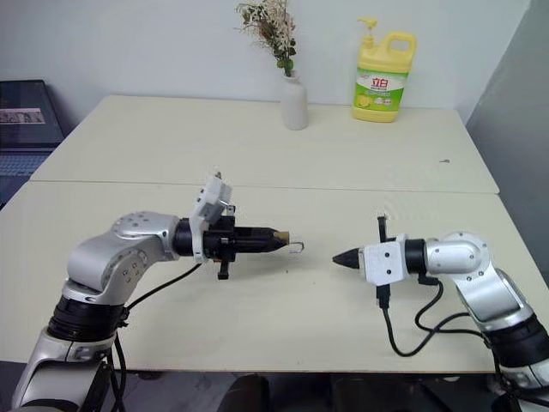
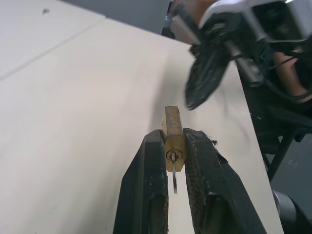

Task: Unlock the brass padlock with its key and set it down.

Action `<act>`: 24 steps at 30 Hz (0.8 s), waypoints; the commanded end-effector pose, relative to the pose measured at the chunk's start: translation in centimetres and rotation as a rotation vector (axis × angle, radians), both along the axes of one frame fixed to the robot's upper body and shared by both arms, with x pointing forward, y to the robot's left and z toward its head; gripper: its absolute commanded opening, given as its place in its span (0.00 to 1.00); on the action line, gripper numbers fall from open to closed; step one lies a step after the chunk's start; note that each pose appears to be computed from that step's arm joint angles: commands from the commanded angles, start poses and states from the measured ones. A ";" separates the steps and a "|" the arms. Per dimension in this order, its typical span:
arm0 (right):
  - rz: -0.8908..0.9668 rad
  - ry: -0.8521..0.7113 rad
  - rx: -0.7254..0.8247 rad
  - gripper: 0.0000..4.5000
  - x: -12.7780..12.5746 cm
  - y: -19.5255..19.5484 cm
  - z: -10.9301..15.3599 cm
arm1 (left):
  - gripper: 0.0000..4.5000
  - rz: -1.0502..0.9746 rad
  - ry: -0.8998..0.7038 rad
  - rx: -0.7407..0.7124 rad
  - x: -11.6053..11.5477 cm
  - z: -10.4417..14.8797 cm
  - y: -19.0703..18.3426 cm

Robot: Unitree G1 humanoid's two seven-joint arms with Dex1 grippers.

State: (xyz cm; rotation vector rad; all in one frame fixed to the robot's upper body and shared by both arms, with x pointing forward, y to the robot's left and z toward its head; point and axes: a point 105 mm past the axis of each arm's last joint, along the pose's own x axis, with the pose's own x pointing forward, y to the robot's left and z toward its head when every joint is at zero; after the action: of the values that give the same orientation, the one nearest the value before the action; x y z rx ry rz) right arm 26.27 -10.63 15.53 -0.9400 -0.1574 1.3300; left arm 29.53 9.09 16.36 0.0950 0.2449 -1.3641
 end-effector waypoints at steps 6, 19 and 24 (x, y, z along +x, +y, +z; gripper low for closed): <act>-0.091 0.148 0.104 0.00 -1.3 0.8 1.5 | 0.04 0.125 0.033 0.098 1.6 -3.3 0.5; -0.092 0.160 0.103 0.00 -1.3 1.6 2.0 | 0.04 0.213 0.085 0.119 2.7 -5.2 1.3; -0.087 0.160 0.098 0.00 -1.4 1.7 2.0 | 0.20 0.220 0.094 0.133 2.8 -5.5 1.4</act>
State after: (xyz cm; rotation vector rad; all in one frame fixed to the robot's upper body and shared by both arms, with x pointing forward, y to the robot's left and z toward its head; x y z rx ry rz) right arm 25.26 -9.44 16.31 -0.7250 0.0013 1.2949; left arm 32.12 10.68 10.07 0.0847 0.4499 -1.1341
